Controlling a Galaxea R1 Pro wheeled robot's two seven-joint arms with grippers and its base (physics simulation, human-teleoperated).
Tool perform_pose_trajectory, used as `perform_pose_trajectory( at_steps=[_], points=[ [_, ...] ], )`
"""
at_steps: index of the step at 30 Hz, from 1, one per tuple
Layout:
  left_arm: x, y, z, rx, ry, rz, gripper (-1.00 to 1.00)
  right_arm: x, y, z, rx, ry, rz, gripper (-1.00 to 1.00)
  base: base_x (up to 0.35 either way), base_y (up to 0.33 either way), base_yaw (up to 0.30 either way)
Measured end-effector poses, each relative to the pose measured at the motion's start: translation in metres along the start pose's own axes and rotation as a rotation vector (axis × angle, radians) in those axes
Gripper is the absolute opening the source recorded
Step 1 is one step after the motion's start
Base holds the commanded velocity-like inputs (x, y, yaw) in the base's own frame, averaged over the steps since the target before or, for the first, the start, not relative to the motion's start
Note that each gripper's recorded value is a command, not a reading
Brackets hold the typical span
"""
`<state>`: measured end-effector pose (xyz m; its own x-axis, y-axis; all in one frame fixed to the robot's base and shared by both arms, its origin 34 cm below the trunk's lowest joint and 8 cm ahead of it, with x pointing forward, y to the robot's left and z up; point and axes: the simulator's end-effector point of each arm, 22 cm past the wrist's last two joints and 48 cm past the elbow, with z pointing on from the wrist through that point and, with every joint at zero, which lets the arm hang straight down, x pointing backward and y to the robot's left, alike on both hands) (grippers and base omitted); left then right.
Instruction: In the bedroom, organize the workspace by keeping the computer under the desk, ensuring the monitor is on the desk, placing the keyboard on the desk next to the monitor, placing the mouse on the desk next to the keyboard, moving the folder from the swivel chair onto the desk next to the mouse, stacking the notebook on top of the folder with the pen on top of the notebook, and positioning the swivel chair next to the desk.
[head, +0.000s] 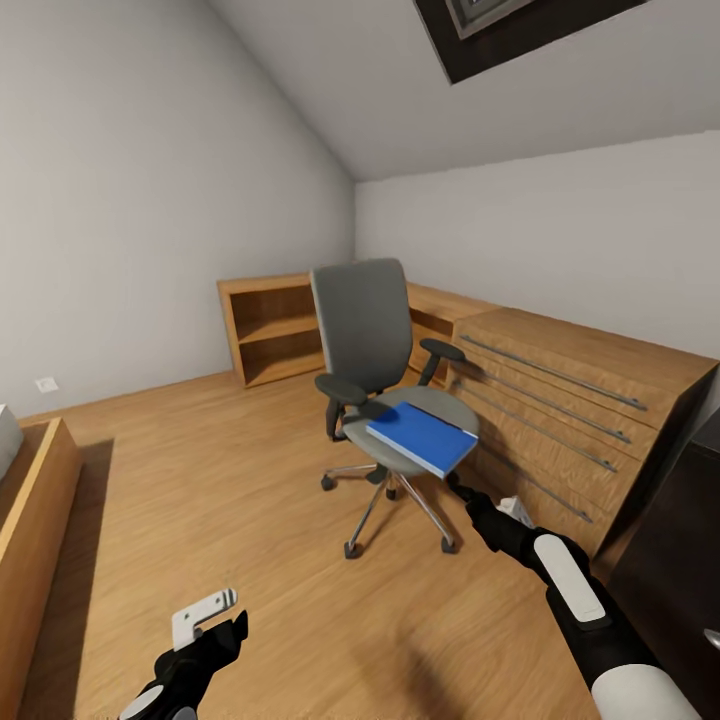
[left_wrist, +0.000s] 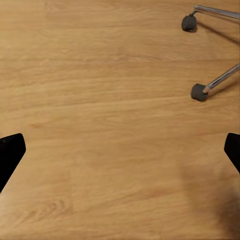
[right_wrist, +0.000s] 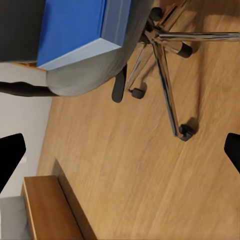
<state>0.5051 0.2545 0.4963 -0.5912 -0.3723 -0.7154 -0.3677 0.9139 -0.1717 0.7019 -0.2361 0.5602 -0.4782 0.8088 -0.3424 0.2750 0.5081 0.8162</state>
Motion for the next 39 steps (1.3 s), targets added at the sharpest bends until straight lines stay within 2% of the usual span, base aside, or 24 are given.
perform_pose_trajectory(
  at_steps=[19, 25, 27, 29, 30, 31, 35, 39],
  points=[
    [0.037, 0.01, 0.021, 0.003, 0.001, 0.003, 1.0, 0.018, -0.039, 0.01, 0.001, 0.001, 0.001, 1.0, 0.0, 0.0, 0.0],
    [0.038, 0.01, 0.021, 0.004, 0.002, 0.003, 1.0, 0.017, -0.036, 0.009, -0.016, 0.004, 0.006, 1.0, 0.0, 0.0, 0.0],
    [0.038, 0.01, 0.021, 0.004, 0.002, 0.004, 1.0, 0.018, -0.027, 0.007, -0.063, 0.022, 0.034, 1.0, 0.0, 0.0, 0.0],
    [0.038, 0.01, 0.021, 0.004, 0.002, 0.004, 1.0, 0.017, -0.016, 0.003, -0.127, 0.052, 0.1, 1.0, 0.0, 0.0, 0.0],
    [0.038, 0.01, 0.021, 0.004, 0.002, 0.005, 1.0, 0.017, -0.014, 0.001, -0.14, 0.059, 0.117, 1.0, 0.0, 0.0, 0.0],
    [0.038, 0.01, 0.021, 0.003, 0.002, 0.005, 1.0, 0.012, -0.009, -0.003, -0.177, 0.075, 0.165, 1.0, 0.0, 0.0, 0.0],
    [0.037, 0.011, 0.021, 0.003, 0.001, 0.005, 1.0, 0.006, -0.007, -0.008, -0.203, 0.081, 0.197, 1.0, 0.0, 0.0, 0.0],
    [0.036, 0.011, 0.021, 0.002, -0.003, 0.004, 1.0, 0.003, -0.012, -0.008, -0.198, 0.078, 0.214, 1.0, 0.023, 0.0, 0.0]
  ],
)
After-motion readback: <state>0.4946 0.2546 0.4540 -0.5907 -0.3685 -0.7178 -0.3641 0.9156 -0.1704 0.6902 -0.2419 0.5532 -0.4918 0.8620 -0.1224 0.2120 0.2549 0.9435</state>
